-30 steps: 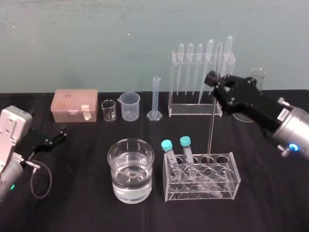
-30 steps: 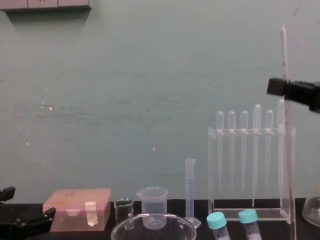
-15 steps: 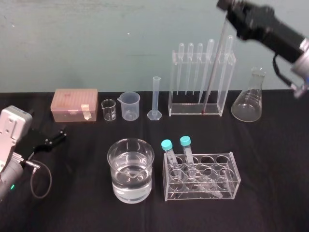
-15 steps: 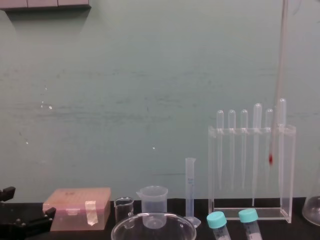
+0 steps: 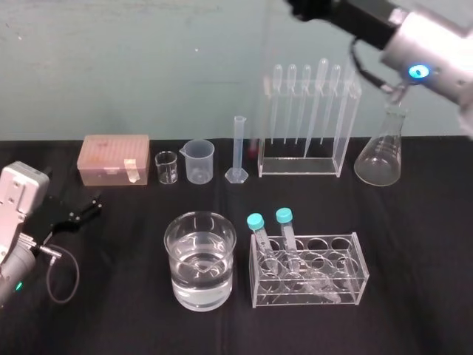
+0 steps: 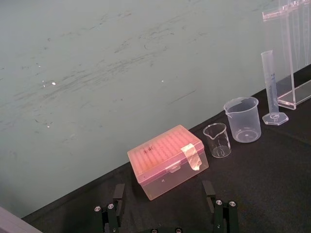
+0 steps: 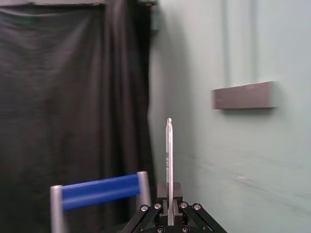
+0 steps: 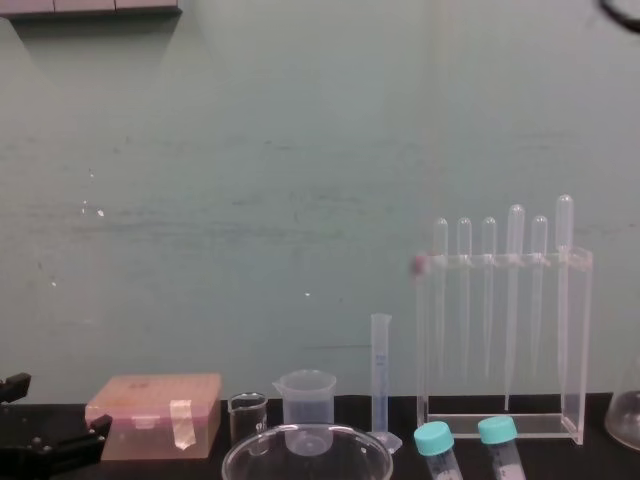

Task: Hold the thermometer with one hand and immerse one end into the beaker, then reinsert it into the test tube rack.

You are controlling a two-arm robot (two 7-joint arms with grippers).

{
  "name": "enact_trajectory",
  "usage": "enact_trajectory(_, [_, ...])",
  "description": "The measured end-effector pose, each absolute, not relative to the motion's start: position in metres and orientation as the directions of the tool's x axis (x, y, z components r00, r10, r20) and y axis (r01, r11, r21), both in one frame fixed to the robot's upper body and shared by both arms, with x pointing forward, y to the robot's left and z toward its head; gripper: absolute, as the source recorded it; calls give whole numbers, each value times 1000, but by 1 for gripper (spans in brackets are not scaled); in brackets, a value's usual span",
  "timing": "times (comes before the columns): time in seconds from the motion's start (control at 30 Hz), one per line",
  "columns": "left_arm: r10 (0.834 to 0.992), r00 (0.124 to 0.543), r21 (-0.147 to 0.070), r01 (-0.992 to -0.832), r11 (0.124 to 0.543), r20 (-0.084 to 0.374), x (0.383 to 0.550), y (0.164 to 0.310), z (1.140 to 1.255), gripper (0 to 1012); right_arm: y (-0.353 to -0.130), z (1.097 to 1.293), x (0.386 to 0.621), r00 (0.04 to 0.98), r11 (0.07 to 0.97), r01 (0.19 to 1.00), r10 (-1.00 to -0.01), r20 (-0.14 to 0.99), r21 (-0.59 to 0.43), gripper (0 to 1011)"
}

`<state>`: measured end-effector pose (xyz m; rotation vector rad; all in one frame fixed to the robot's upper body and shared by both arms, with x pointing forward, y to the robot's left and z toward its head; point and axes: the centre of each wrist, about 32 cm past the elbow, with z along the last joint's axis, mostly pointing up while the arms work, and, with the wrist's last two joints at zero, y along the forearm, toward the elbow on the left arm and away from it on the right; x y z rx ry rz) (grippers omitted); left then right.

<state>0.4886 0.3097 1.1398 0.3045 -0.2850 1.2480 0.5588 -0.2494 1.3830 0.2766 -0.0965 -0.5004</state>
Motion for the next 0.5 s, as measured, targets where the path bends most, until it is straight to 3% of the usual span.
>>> enact_trajectory(0.23, [880,292,70,-955,287,374,489,310,1140,1008,-217,1374,574,942,905,324,-336,-2,276,58])
enact_trajectory(0.47, [880,292,70,-955,287,374,489,310,1140,1008,-190,1325,593,974,943,227,-224,-38,242,58])
enact_trajectory(0.5, [880,292,70,-955,287,374,489,310,1140,1008,-190,1325,593,974,943,227,-224,-38,242,57])
